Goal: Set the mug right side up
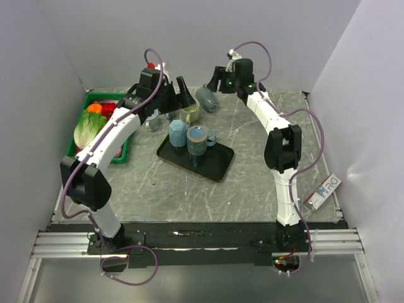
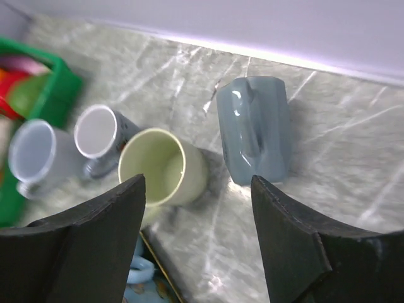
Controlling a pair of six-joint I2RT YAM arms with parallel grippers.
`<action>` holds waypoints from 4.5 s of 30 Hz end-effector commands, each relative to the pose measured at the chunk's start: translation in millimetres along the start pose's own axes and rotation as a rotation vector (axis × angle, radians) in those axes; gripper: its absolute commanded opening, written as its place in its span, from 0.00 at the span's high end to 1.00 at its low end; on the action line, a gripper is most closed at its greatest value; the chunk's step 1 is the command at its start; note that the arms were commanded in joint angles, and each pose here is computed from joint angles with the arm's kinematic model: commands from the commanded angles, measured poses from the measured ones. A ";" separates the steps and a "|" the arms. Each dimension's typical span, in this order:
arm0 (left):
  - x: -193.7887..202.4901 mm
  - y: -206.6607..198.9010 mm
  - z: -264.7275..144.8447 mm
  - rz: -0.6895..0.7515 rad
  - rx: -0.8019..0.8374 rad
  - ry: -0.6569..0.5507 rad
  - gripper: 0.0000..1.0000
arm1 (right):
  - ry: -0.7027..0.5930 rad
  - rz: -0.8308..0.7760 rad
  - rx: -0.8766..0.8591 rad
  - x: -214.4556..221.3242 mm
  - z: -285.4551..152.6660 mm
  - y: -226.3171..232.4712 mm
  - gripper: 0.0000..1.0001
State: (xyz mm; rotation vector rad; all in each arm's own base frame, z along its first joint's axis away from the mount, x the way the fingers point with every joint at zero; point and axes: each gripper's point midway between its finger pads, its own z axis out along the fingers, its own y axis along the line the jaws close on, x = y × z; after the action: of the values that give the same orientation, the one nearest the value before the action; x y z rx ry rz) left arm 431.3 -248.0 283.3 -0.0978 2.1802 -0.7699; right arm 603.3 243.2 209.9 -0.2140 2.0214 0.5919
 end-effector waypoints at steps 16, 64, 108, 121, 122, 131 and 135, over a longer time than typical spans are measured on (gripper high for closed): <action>-45.7 -25.2 83.1 -0.051 0.123 -0.090 0.04 | -0.022 0.277 -0.084 -14.4 -15.1 -50.1 0.23; -62.7 5.5 268.1 -0.338 0.429 -0.405 0.25 | -0.132 0.171 0.079 0.2 -220.7 -14.3 0.32; -19.7 -74.4 211.5 -0.093 0.720 -0.209 0.99 | -0.126 0.264 0.163 -13.9 -235.9 -32.1 0.31; 23.3 -133.6 152.2 0.079 0.991 -0.056 0.99 | -0.034 0.377 0.161 1.1 -243.8 -30.3 0.29; 26.5 -136.2 147.7 0.091 1.012 -0.040 0.99 | -0.033 0.378 0.154 0.8 -244.6 -28.2 0.29; 40.7 -158.0 109.6 0.180 1.072 0.029 0.99 | 0.027 0.405 0.166 8.8 -260.4 -27.0 0.28; 52.0 -177.4 85.1 0.264 1.073 0.060 0.99 | 0.066 0.412 0.209 21.4 -272.0 -28.8 0.27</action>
State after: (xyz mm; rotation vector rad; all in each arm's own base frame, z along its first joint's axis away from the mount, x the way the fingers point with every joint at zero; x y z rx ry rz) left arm 475.8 -445.7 190.3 0.4629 1.8121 -1.6997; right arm 411.5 93.8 263.2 0.3210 2.2187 0.6494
